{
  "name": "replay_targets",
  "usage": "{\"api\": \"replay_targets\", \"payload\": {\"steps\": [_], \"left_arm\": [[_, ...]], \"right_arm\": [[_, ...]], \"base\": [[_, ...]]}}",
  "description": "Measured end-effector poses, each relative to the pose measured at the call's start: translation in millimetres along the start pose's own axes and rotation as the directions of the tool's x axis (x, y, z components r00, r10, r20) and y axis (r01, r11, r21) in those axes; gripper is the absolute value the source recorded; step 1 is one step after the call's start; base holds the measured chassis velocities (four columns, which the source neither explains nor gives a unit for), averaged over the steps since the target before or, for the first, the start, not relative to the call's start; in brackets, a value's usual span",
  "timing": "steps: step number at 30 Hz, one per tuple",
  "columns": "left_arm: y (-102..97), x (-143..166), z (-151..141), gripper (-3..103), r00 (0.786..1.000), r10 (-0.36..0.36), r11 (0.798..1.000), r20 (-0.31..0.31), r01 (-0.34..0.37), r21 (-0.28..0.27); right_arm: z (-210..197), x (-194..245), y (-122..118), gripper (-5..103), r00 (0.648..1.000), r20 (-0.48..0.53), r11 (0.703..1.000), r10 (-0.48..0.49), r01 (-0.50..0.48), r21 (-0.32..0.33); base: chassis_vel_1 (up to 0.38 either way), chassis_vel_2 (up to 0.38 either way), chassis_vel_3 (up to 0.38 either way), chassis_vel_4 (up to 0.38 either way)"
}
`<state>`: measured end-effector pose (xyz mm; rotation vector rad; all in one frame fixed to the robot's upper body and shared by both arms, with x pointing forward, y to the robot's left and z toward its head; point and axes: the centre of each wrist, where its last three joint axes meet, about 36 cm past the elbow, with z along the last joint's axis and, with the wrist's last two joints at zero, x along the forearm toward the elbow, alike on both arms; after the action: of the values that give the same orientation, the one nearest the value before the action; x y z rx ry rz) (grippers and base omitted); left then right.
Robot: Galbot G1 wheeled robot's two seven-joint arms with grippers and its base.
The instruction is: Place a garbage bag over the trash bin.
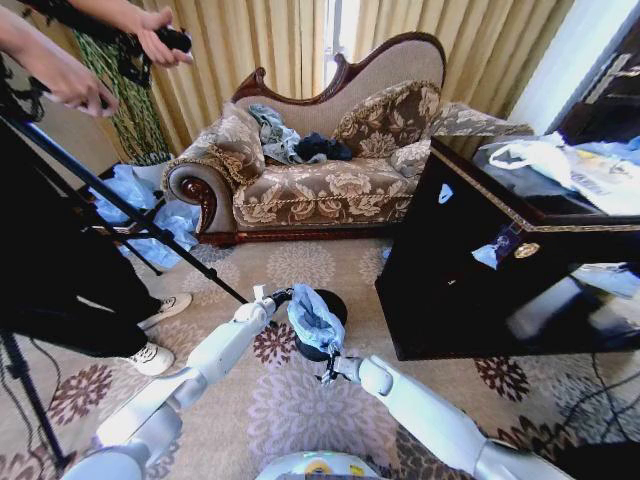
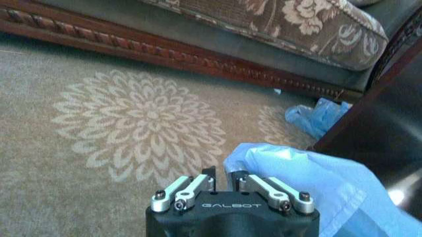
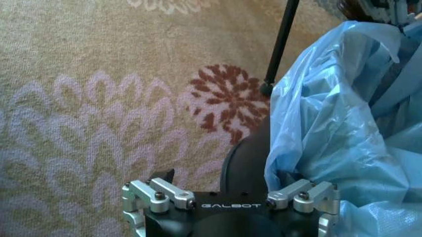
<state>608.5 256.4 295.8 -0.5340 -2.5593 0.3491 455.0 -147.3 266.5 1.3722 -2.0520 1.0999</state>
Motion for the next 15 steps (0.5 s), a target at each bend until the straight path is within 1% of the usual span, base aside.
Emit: {"api": "replay_targets", "payload": {"steps": [2,3,7,10,15], "left_arm": [[1.3,0.2,1.4,18,1.000,0.000,1.000,-0.004,0.000,-0.004],[2.8,0.4,3.1,16,1.000,-0.001,1.000,-0.008,0.001,-0.009],[5.9,0.4,5.9,16,1.000,0.000,1.000,-0.013,-0.001,-0.019],[7.5,0.1,3.6,16,1.000,0.003,1.000,-0.008,-0.003,-0.025],[12.6,-3.2,-5.6,16,1.000,0.008,0.999,0.005,-0.007,-0.039]], "right_arm": [[0.6,-0.4,0.1,100,1.000,-0.001,1.000,0.000,0.000,0.001],[1.3,-0.8,0.4,100,1.000,-0.002,1.000,-0.001,0.001,0.002],[2.8,-2.0,1.7,100,1.000,-0.005,1.000,-0.003,0.003,0.006],[4.5,-2.9,1.6,100,1.000,-0.008,1.000,-0.002,0.002,0.011],[8.7,-3.3,-5.7,100,1.000,-0.017,0.999,0.014,-0.013,0.031]], "base": [[0.000,0.000,0.000,0.000],[0.000,0.000,0.000,0.000],[0.000,0.000,0.000,0.000],[0.000,0.000,0.000,0.000],[0.000,0.000,0.000,0.000]]}}
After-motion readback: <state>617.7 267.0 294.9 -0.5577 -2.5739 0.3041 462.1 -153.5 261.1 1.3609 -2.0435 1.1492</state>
